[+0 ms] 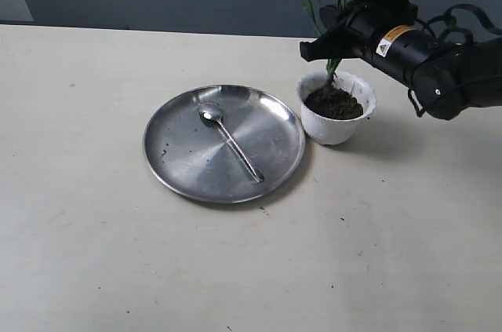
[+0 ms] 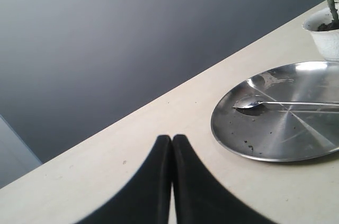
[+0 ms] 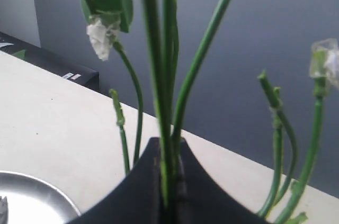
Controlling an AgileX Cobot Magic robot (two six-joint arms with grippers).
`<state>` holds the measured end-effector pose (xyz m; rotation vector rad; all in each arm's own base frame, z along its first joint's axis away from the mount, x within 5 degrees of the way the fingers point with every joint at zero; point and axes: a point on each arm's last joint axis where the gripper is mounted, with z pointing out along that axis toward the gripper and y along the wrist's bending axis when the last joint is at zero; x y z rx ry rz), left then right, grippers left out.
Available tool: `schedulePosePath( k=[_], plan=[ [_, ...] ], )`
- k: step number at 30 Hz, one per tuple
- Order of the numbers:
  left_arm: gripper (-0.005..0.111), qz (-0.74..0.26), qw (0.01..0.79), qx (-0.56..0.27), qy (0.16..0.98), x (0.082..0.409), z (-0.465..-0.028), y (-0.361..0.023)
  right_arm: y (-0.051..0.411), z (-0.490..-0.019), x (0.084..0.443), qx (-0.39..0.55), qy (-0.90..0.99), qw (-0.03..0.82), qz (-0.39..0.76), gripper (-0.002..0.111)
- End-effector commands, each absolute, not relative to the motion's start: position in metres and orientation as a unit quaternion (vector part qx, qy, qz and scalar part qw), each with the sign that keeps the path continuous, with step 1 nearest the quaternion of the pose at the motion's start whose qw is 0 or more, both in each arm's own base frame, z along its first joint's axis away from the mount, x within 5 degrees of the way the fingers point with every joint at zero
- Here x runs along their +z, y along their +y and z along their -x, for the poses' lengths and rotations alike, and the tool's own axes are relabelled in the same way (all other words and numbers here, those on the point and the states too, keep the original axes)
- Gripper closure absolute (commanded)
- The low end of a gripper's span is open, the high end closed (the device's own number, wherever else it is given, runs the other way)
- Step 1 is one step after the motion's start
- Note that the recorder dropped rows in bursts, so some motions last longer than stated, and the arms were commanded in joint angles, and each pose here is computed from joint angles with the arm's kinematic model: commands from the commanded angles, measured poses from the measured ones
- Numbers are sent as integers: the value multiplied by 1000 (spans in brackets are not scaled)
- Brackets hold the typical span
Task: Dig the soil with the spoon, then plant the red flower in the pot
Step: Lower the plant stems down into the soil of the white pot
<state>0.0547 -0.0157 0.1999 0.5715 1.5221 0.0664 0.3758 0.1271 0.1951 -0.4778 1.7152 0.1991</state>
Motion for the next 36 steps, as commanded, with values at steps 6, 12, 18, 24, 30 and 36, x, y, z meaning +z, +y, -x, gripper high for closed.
schedulePosePath(
  k=[6,12,18,24,30,36],
  plan=[
    [106,-253,694,21,674,202,-54,-16,127,-381,158,67,761,601,233,108],
    [106,-253,694,21,674,202,-54,-16,126,-381,138,59,789,562,241,108],
    [106,-253,694,21,674,202,-54,-16,126,-381,138,60,787,565,241,108],
    [106,-253,694,21,674,202,-54,-16,125,-379,133,51,803,539,249,108],
    [106,-253,694,21,674,202,-54,-16,124,-376,127,40,813,511,277,108],
    [106,-253,694,21,674,202,-54,-16,124,-375,136,41,813,514,270,106]
  ],
)
